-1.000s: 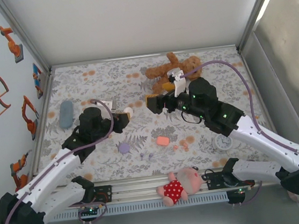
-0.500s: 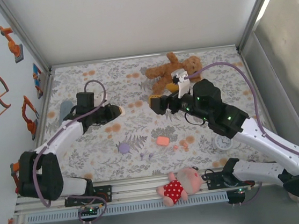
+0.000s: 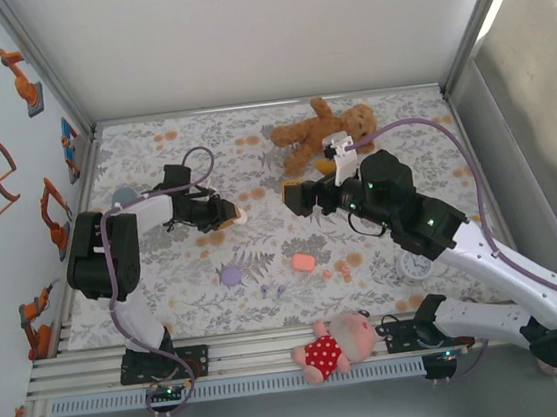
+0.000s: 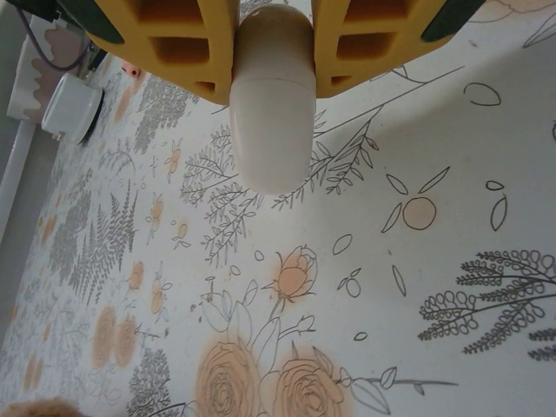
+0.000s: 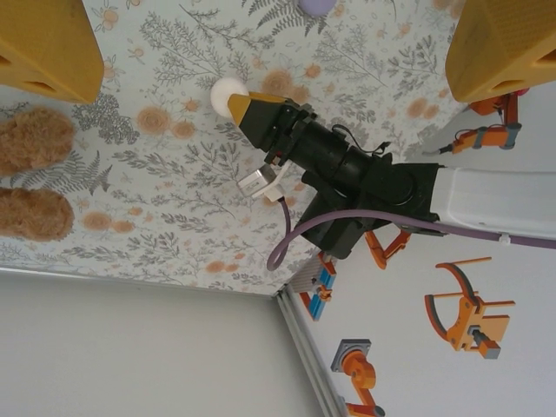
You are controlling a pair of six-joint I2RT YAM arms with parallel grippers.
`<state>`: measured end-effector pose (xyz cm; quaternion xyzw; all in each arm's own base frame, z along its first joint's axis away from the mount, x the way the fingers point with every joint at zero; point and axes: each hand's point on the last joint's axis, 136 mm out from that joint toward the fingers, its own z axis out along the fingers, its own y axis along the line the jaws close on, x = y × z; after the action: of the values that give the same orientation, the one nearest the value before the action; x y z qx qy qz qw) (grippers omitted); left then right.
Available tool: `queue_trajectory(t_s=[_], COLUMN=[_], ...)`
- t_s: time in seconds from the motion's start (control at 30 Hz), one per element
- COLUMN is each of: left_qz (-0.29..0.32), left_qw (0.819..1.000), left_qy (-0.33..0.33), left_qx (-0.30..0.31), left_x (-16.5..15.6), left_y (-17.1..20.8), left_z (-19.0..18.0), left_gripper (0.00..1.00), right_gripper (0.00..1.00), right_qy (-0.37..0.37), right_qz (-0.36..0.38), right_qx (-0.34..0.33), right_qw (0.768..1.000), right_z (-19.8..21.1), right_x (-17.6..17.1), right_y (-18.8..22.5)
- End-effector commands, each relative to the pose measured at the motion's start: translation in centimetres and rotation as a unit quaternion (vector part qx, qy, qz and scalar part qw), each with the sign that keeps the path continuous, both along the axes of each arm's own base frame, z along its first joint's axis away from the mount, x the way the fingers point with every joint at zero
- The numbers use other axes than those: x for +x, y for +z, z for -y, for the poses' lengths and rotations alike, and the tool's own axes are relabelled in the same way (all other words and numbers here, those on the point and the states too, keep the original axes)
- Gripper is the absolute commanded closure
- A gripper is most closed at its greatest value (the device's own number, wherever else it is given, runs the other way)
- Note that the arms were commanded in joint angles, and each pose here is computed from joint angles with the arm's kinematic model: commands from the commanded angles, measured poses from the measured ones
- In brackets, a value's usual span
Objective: Insert wireless bluetooth earbuds into charging case
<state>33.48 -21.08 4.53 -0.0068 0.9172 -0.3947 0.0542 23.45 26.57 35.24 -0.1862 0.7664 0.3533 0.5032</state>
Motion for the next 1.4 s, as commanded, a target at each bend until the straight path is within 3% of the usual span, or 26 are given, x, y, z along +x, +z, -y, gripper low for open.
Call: queue_trajectory(t_s=[0.0, 0.33, 0.6, 0.73, 1.03, 1.23, 1.37], left_qz=[0.000, -0.003, 0.020, 0.055, 0.155, 0.259, 0.325], left_qw=[1.000, 1.000, 1.000, 0.998, 0.987, 0.962, 0.936], left_qy=[-0.020, -0.024, -0.013, -0.001, 0.028, 0.083, 0.128], left_qx=[-0.012, -0.001, 0.014, 0.015, 0.013, 0.017, 0.035], left_x=[0.0, 0.1, 0.8, 1.3, 0.4, -2.8, -5.3], left_y=[0.1, -1.0, 0.0, 2.3, 9.9, 16.1, 18.9], left_z=[0.2, 0.1, -0.7, -1.3, -2.6, -4.9, -7.3], left_gripper=[0.92, 0.69, 0.60, 0.53, 0.51, 0.48, 0.38], right_gripper=[0.00, 0.01, 0.00, 0.00, 0.01, 0.03, 0.03], right_qy=[-0.011, -0.019, -0.040, -0.051, -0.040, 0.027, 0.078], right_qz=[0.010, 0.009, 0.017, 0.018, 0.028, 0.017, -0.033], right_qx=[-0.006, -0.025, -0.070, -0.098, -0.167, -0.233, -0.271], right_qw=[1.000, 0.999, 0.997, 0.994, 0.985, 0.972, 0.959], right_z=[0.8, 1.3, 3.0, 4.0, 4.9, 3.3, 1.8], right_x=[-0.2, -0.2, -0.2, -0.4, -0.6, -1.1, -1.5], right_y=[0.2, -0.2, -0.1, -0.3, -1.5, -4.2, -7.0])
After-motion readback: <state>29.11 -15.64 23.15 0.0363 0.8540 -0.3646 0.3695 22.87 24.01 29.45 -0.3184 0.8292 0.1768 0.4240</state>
